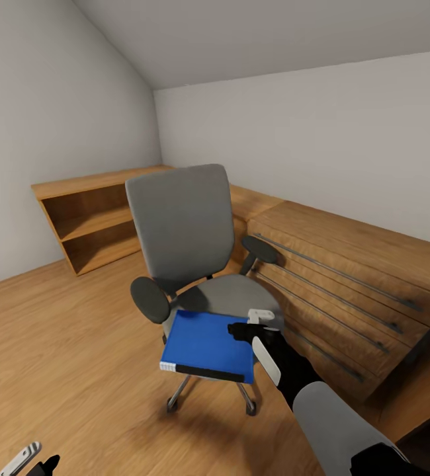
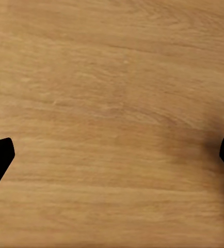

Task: In the bedroom, organize the workspace by keeping the computer under the desk, ensuring the monitor is on the desk, placing the keyboard on the desk next to the monitor, placing the mouse on the desk next to the keyboard, moving the folder from the swivel chair onto the desk next to the mouse, stacking the notebook on top of the folder with the pen on top of the notebook, and positioning the swivel chair next to the desk.

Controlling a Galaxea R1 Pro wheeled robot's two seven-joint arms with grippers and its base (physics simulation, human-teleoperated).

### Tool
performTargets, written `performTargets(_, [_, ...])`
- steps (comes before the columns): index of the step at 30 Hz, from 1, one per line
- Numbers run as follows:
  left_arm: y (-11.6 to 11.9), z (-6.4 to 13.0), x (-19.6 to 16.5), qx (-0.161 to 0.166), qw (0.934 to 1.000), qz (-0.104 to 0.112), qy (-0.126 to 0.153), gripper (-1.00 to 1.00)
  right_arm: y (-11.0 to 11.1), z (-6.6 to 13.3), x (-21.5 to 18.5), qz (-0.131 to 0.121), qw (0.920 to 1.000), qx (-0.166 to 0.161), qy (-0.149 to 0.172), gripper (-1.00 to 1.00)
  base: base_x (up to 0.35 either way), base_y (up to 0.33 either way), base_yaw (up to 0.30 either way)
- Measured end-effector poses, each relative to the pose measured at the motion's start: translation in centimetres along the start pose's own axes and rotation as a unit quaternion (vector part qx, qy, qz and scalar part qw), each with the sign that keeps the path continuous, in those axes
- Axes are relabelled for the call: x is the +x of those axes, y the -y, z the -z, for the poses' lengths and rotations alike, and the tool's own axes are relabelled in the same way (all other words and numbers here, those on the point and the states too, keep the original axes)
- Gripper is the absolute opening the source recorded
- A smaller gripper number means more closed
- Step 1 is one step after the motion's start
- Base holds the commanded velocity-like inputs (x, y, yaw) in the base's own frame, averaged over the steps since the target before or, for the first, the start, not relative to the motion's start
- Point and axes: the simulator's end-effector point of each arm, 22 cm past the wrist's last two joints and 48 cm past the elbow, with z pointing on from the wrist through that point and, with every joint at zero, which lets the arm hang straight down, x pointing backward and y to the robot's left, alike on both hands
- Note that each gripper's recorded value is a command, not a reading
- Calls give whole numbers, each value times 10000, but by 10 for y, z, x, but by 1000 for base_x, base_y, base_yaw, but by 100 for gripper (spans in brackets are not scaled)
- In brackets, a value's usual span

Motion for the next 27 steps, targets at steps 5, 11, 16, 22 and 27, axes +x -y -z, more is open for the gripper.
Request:
performTargets(5, [1,0,1,5,10000,7,-8,100,2,0,0,19,10000,22,1,100,-6,-1,0])
performTargets(11, [2,0,2,15,10000,11,-15,100,2,-1,2,8,10000,19,-28,100,-109,-81,0])
performTargets(16, [2,0,3,25,10000,7,-14,100,3,-1,2,20,10000,33,-26,100,-18,-14,0])
performTargets(22, [7,10,-4,29,10000,15,-14,100,6,3,9,22,9997,93,-212,100,-1,-1,0])
performTargets(27, [11,18,-10,29,10000,10,-18,100,5,8,4,11,9996,102,-254,100,0,0,0])
